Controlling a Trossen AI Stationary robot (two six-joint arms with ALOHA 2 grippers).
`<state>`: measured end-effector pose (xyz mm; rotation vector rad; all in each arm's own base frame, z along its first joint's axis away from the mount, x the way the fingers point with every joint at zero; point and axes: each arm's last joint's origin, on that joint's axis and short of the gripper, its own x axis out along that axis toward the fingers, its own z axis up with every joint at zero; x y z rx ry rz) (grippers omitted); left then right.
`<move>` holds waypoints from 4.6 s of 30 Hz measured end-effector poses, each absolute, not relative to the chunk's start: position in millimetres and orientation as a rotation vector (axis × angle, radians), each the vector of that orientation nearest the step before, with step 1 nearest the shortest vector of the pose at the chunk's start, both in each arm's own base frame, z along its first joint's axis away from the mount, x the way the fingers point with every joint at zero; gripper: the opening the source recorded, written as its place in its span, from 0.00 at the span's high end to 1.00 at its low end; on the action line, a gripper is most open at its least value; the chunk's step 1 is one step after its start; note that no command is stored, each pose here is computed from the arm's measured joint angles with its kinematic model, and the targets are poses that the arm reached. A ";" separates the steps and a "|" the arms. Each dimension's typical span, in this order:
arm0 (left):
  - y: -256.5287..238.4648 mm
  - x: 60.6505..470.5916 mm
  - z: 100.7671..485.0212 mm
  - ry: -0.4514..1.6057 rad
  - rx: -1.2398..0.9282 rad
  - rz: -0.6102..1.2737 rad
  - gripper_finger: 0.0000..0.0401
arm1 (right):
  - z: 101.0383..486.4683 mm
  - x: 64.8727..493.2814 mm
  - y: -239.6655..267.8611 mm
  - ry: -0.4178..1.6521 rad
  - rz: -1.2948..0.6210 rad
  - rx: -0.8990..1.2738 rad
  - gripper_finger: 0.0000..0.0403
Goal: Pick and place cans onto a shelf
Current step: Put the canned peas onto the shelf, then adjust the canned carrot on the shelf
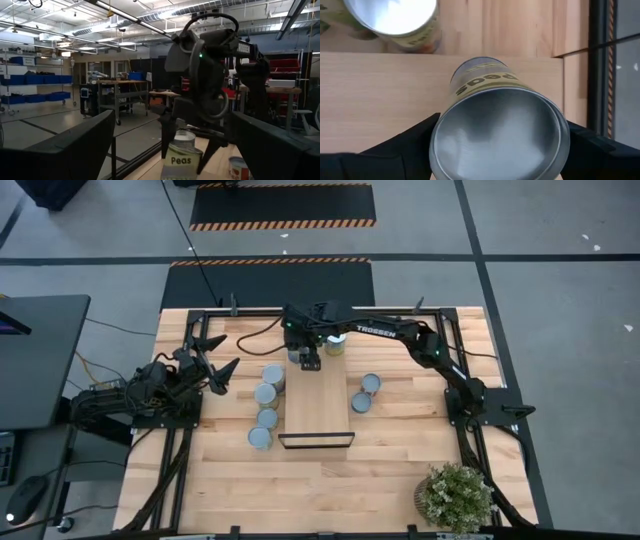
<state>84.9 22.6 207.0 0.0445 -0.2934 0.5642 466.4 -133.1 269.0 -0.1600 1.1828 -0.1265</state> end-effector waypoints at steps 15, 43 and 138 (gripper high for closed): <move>22.6 84.9 206.9 -0.293 0.044 0.564 0.01 | 266.2 466.1 -135.3 1.185 -0.140 -0.146 0.07; 22.6 85.2 206.2 -0.285 0.046 0.563 0.01 | 269.5 466.4 -128.6 1.294 -0.304 -0.515 0.07; 22.7 86.7 201.0 -0.247 -0.015 0.553 0.01 | 229.6 325.1 -120.5 1.087 -0.421 0.114 0.07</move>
